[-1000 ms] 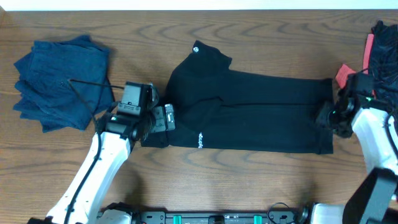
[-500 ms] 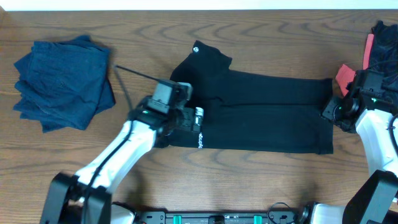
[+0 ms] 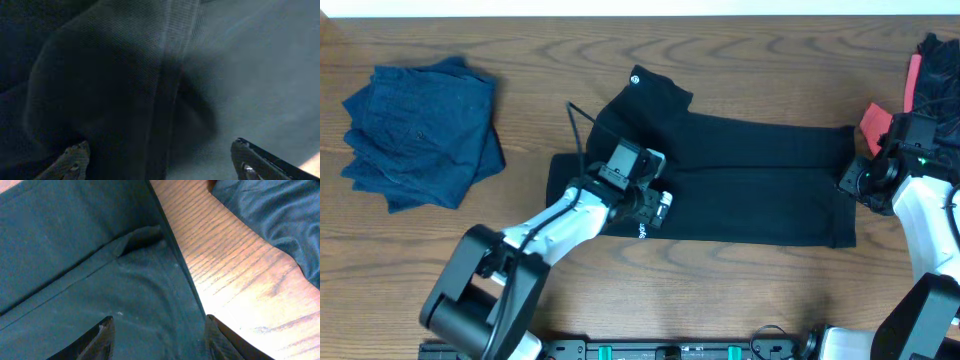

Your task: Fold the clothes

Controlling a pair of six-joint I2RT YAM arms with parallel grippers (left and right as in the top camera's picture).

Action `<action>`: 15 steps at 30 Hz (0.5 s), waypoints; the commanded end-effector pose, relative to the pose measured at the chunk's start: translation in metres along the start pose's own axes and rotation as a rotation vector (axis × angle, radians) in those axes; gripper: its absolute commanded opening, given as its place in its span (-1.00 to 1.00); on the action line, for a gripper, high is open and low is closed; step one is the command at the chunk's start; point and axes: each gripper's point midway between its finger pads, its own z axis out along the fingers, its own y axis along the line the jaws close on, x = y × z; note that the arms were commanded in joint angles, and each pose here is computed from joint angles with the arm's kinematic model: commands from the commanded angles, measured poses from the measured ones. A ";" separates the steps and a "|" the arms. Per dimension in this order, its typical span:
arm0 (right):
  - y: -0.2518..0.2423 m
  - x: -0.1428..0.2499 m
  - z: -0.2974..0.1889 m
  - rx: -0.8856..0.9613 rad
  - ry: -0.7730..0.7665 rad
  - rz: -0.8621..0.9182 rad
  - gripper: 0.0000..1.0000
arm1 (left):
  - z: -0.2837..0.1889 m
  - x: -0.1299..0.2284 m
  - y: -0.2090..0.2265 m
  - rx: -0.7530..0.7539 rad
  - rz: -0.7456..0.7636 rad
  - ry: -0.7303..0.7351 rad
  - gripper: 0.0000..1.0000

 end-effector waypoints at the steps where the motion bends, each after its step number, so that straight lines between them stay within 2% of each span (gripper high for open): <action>1: -0.004 -0.003 -0.001 0.016 -0.005 0.018 0.12 | 0.005 -0.001 0.012 -0.082 0.026 0.006 0.61; 7: -0.005 -0.002 -0.001 0.016 -0.002 0.018 0.11 | -0.005 -0.010 0.026 -0.172 0.028 -0.036 0.50; 12: -0.005 -0.002 -0.001 0.016 -0.002 0.018 0.11 | -0.005 -0.009 0.027 -0.181 0.027 -0.032 -0.04; 15: -0.005 -0.002 -0.001 0.016 -0.002 0.018 0.10 | -0.005 -0.009 0.027 -0.181 0.027 -0.032 -0.18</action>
